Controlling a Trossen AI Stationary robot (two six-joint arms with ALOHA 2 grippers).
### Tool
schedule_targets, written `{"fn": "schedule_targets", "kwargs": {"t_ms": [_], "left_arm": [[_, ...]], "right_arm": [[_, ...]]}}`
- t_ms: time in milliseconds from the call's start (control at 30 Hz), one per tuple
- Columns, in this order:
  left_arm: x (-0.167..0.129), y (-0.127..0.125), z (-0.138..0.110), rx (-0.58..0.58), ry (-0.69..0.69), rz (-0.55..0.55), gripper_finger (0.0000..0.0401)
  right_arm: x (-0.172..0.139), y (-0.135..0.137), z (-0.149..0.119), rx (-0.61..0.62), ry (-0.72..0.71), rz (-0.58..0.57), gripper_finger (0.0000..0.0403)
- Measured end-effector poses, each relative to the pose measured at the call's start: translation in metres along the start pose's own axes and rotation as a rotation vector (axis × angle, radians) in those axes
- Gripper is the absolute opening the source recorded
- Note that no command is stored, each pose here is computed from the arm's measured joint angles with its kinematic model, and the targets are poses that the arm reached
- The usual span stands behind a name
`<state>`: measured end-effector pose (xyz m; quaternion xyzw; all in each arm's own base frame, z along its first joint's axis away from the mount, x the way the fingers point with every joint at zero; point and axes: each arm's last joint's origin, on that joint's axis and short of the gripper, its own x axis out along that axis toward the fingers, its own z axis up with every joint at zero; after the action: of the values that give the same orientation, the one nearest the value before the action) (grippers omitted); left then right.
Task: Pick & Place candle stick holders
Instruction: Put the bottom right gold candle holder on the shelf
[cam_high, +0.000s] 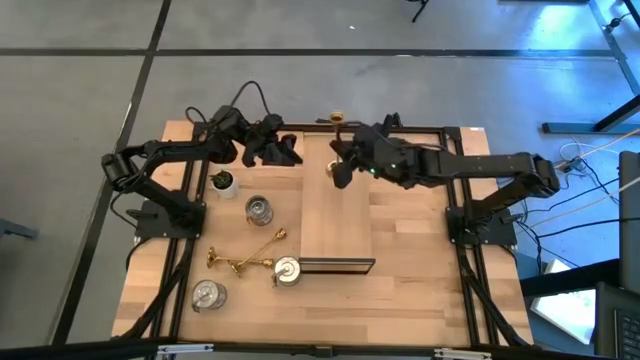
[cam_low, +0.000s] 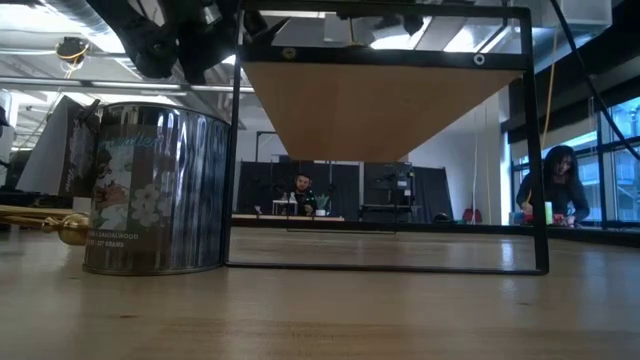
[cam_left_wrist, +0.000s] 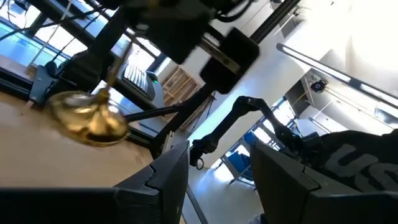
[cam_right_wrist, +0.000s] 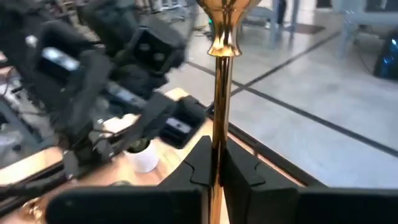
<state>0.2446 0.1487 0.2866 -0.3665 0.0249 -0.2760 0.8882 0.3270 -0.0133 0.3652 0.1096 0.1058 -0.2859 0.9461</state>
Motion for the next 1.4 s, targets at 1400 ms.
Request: {"fn": "schedule_targets", "kwargs": {"t_ms": [1400], "left_arm": [[0.007, 0.012, 0.000, 0.152, -0.260, 0.251, 0.0166]], "right_arm": [[-0.081, -0.002, -0.054, -0.202, 0.047, 0.324, 0.0015]]}}
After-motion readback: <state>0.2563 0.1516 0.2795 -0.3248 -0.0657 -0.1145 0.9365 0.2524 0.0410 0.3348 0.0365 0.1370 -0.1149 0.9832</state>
